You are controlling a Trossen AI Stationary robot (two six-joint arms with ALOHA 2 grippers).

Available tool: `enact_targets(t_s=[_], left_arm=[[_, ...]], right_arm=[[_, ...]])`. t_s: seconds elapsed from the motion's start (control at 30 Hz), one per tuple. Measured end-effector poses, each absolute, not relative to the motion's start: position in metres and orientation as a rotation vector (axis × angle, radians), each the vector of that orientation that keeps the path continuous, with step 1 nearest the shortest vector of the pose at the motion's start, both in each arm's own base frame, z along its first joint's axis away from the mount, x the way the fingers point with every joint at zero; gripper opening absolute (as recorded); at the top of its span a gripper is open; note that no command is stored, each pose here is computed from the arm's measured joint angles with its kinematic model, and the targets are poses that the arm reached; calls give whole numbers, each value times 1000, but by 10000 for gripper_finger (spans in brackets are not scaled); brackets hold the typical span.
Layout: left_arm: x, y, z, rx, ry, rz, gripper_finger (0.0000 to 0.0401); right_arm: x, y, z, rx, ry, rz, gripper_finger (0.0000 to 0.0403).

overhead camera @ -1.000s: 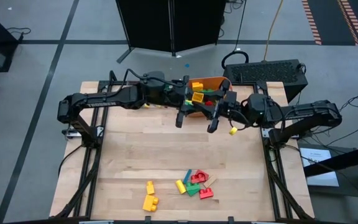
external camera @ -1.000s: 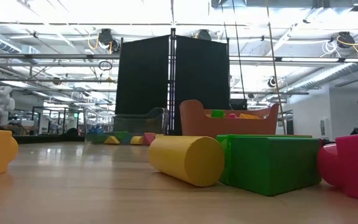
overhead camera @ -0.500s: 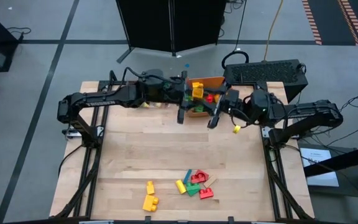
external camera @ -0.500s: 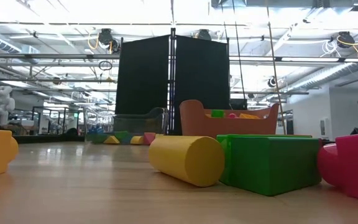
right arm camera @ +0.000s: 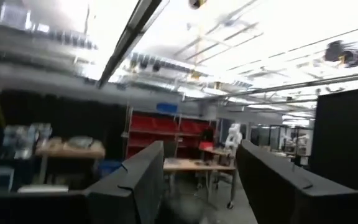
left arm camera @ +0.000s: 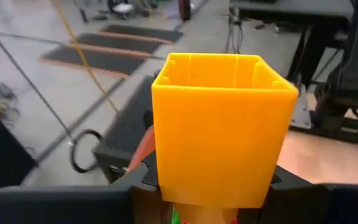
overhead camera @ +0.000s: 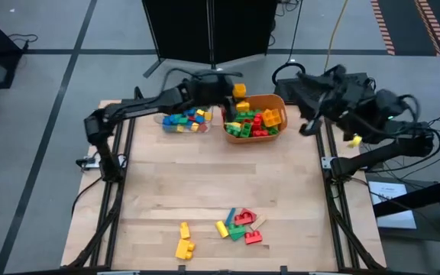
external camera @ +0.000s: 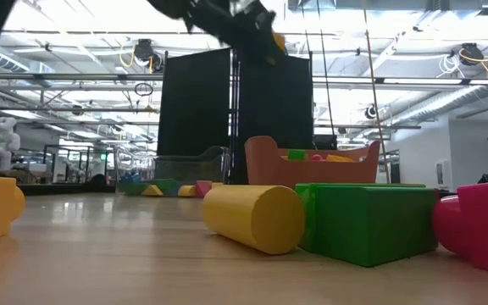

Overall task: Sort blocks by size
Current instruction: Put the big yellow game piece into the orange bin, then put the big red game piece into the orange bin

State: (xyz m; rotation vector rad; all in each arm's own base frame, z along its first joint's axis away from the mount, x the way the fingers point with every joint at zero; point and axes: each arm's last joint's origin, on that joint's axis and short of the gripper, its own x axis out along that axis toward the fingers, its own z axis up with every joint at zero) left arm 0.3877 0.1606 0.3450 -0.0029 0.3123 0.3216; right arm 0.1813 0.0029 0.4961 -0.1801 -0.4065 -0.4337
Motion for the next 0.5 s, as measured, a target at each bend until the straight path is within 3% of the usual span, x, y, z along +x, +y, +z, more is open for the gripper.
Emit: enact_targets(t_s=[0.2,0.3,0.5], left_arm=[[418,182,274,-57,468,327,118],[425,184,242,-90,575,299,169],[422,182,228,-112,690,309,271]], right_arm=[[185,4,488,-184,-330,-411,195],[182,3,488,-163,-323,-408,195],[184,3,483,-154,-279,-392,196]])
